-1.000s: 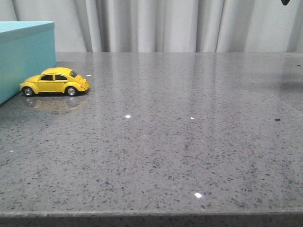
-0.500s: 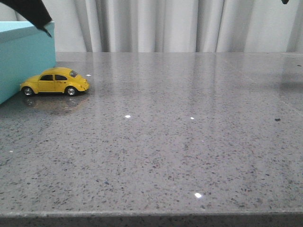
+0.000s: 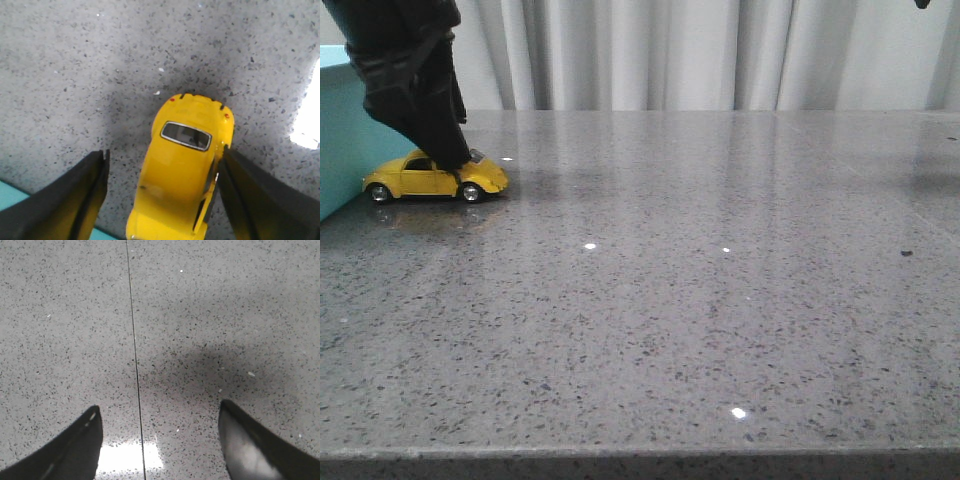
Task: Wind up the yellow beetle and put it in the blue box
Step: 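Lower the left gripper onto the car beside the blue box and grasp it, then lift the car with the left gripper and carry it over the box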
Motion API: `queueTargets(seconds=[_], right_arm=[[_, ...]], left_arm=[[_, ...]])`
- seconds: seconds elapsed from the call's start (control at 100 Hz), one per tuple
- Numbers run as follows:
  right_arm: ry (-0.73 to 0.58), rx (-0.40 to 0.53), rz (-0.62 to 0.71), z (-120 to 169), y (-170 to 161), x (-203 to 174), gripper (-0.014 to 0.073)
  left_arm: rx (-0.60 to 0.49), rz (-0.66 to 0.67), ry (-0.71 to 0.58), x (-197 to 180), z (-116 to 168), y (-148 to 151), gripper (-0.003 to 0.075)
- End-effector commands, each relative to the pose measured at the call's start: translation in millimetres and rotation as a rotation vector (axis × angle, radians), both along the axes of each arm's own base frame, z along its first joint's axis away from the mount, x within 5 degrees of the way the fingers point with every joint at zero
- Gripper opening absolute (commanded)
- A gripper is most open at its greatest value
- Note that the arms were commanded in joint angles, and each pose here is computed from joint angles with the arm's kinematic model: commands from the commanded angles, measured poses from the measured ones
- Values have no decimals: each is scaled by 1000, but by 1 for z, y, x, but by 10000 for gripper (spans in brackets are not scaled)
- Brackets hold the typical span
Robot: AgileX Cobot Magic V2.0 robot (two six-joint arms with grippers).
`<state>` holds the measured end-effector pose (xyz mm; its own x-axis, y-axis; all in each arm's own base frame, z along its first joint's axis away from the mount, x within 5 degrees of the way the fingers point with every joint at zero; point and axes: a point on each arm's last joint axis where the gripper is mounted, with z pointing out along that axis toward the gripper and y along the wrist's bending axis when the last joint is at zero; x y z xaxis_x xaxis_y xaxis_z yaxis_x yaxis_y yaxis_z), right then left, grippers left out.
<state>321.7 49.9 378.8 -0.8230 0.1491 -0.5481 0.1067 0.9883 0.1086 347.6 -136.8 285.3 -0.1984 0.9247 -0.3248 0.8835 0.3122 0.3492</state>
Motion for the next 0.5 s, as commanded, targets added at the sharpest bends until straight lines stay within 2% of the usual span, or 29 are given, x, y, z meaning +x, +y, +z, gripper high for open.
queueTargets(seconds=[0.0,0.19,0.3,0.49], right_arm=[[-118,2,14,26,-2,-9,498],[-119,2,14,26,-2,-9,498],[-119,2,14,26,-2,-9,498],[-118,2,14,26,-2,-9,498]], left_arm=[[-40,-4,-78,-1,21,-3,456],[-33,-1,-53,2,14,-4,434],[-33,-1,-53,2,14,-4,395],[-32,-1,-49,1,14,-4,248]])
